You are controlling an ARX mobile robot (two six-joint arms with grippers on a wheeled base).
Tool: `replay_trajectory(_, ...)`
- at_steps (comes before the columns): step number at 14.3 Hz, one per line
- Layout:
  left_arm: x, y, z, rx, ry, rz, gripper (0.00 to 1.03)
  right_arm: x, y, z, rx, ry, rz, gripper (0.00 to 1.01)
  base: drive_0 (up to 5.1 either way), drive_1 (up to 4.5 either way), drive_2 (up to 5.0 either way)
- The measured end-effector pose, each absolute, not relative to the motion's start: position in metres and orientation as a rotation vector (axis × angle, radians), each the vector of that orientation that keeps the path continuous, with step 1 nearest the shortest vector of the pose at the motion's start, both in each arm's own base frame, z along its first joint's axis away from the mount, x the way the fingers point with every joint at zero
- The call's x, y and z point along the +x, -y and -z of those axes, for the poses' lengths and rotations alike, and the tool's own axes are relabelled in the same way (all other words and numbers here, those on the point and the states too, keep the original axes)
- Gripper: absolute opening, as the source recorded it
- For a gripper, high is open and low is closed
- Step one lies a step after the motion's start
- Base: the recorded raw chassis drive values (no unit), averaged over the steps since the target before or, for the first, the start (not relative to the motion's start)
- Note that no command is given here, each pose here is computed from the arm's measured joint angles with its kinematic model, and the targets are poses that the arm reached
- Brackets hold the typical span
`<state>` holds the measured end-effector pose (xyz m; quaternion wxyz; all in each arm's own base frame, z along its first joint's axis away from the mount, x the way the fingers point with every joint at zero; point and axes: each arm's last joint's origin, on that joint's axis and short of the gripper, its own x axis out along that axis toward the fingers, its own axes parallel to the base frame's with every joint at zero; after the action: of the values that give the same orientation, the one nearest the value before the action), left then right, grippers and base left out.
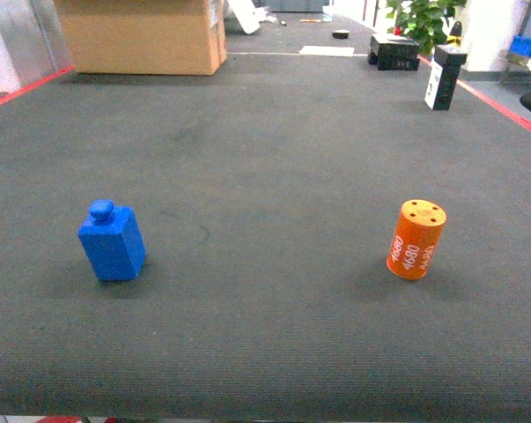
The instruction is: Sort blue parts and orange caps into right shelf containers
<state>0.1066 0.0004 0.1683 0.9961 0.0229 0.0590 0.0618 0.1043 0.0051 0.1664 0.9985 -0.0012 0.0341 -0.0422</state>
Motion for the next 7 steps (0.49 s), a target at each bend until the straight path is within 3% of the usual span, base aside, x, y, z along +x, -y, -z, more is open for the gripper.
replay_trajectory(2, 0.151, -0.010, -0.215, 0.074, -0.055, -0.151, 0.98, 0.137, -0.017, -0.195, -0.010, -0.022, 0.064, 0.98, 0.0, 0.00, 0.0)
replay_trajectory(4, 0.215, 0.002, -0.238, 0.088, -0.065, -0.023, 0.98, 0.188, -0.034, -0.216, -0.010, 0.011, -0.011, 0.98, 0.0, 0.00, 0.0)
replay_trajectory(6, 0.275, 0.020, -0.196, 0.097, -0.283, 0.053, 0.98, 0.244, -0.055, -0.188, -0.027, -0.110, -0.060, 0.98, 0.0, 0.00, 0.0)
replay_trajectory(7, 0.287, 0.030, -0.178, 0.101, -0.335, 0.084, 0.98, 0.259, -0.065, -0.168, -0.028, -0.176, -0.083, 0.98, 0.0, 0.00, 0.0)
